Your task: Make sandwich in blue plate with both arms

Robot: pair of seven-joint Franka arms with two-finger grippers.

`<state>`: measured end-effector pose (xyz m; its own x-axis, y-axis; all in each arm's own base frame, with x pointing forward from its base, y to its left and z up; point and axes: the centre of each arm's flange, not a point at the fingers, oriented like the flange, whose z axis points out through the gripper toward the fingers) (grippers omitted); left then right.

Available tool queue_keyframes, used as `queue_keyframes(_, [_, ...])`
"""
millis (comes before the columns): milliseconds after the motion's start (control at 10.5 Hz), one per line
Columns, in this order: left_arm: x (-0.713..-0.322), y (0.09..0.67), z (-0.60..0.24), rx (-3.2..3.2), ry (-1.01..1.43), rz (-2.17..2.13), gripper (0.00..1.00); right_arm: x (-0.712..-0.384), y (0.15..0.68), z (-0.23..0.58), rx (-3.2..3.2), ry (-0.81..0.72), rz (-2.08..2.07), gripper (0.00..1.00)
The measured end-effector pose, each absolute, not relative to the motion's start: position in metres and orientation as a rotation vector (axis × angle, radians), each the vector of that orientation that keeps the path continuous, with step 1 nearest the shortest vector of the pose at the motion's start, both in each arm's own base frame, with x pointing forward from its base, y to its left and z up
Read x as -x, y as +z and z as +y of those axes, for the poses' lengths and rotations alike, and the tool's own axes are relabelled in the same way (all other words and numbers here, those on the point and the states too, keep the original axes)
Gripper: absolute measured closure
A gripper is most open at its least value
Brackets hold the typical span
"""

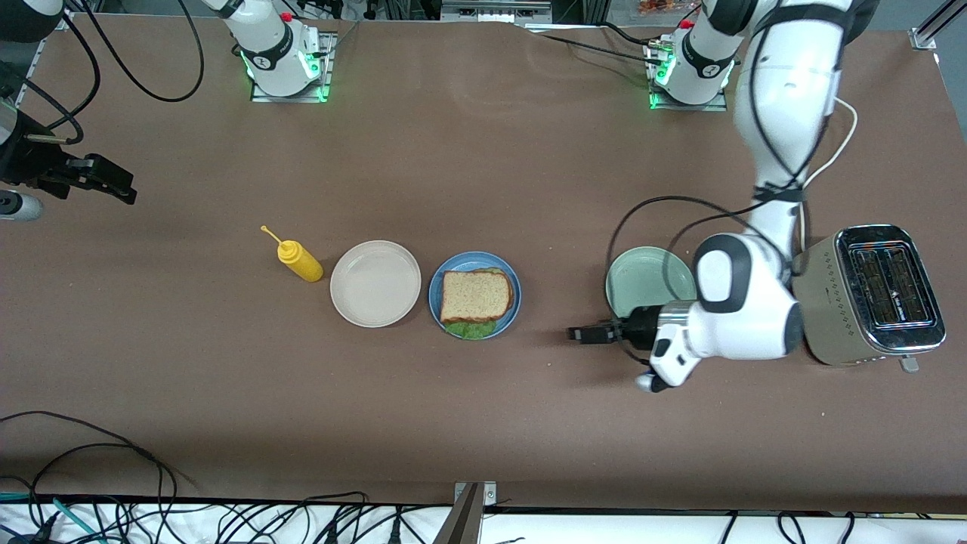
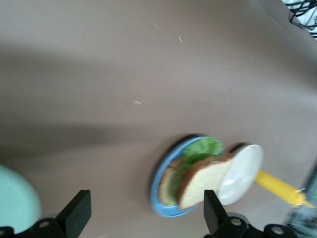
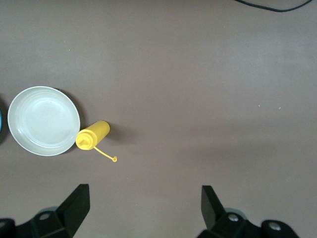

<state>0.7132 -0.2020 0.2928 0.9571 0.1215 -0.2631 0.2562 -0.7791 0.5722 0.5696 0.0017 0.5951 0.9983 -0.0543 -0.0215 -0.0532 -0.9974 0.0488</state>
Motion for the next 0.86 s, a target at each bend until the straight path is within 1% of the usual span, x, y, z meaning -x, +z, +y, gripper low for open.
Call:
queue_keyframes(191, [-0.708, 0.365, -0.161, -2.671, -0.177, 0.097, 0.0, -0.57, 0.594, 0.001, -3.092, -0.038, -0.084, 0.0])
queue_keyframes(477, [-0.681, 0.468, -0.089, -2.836, 0.002, 0.053, 0.0, -0.571, 0.594, 0.002, -3.093, -0.04, -0.084, 0.0])
queue_keyframes(668, [-0.645, 0.529, -0.062, -2.941, 0.023, -0.008, 0.0, -0.571, 0.595, 0.004, -3.098, -0.037, -0.079, 0.0])
queue_keyframes(859, [-0.602, 0.584, -0.054, -3.03, -0.017, -0.071, 0.0, -0.571, 0.595, 0.006, -3.102, -0.035, -0.074, 0.0])
